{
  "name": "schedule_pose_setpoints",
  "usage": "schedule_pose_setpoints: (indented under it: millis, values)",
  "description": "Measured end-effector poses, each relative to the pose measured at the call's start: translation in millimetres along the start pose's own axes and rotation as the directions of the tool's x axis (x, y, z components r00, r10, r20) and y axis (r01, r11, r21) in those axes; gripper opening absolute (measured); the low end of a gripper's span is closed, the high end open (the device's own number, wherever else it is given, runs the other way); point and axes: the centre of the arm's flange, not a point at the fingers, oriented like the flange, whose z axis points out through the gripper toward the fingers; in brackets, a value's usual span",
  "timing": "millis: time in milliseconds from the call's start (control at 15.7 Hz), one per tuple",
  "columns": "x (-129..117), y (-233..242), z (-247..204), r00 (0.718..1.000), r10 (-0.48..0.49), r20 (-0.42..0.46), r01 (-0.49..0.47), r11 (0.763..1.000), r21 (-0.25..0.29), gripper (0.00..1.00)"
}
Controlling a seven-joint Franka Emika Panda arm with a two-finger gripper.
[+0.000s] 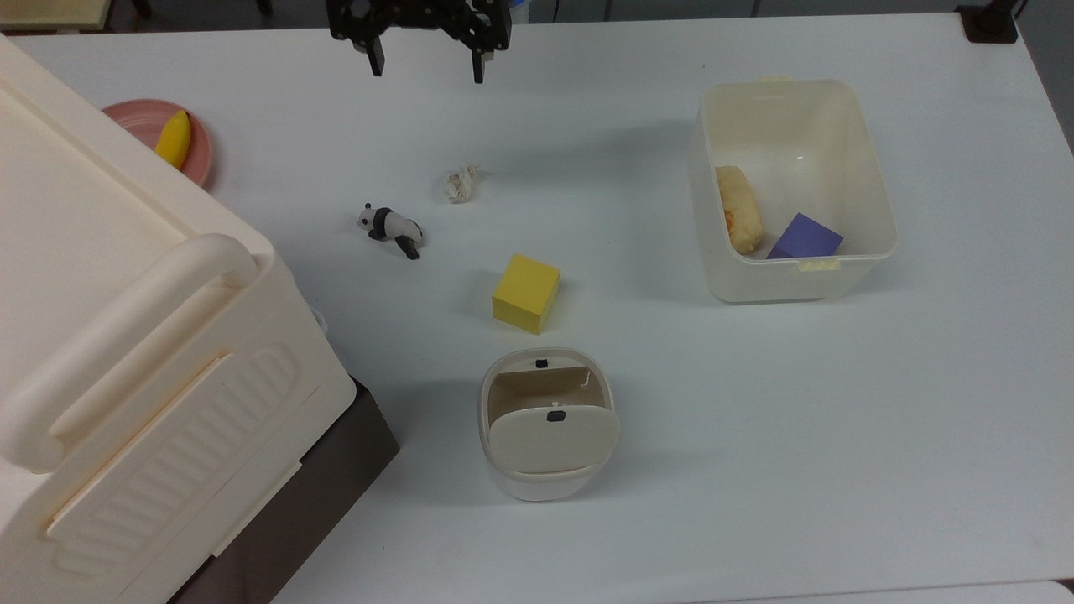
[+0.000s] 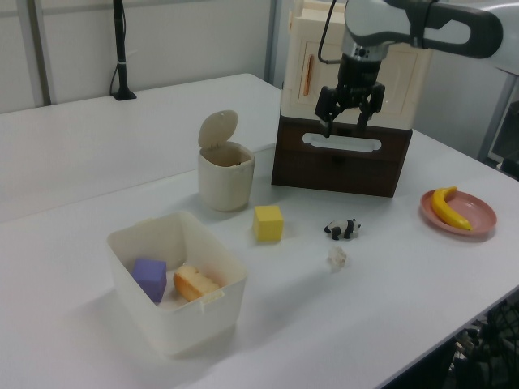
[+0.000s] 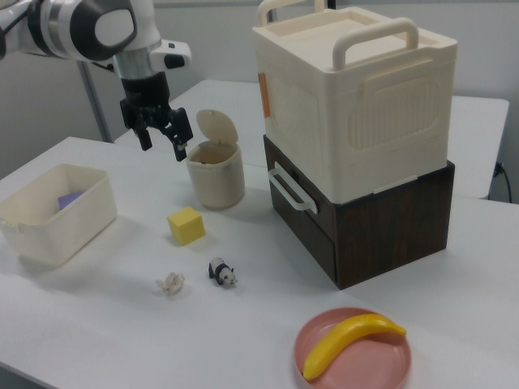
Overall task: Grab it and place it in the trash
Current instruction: 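Move the open gripper toward the small crumpled white item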
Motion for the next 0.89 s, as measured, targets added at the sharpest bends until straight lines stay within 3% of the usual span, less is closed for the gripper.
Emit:
schedule_pose_setpoints:
  millis: [64, 892]
  values:
    - [0, 11, -16, 1.0, 0.02, -0.006, -0.02, 1.0, 0.001, 1.0]
    - [6, 10, -1, 1.0, -0.018, 0.021, 0.018, 1.0, 0.019, 1.0]
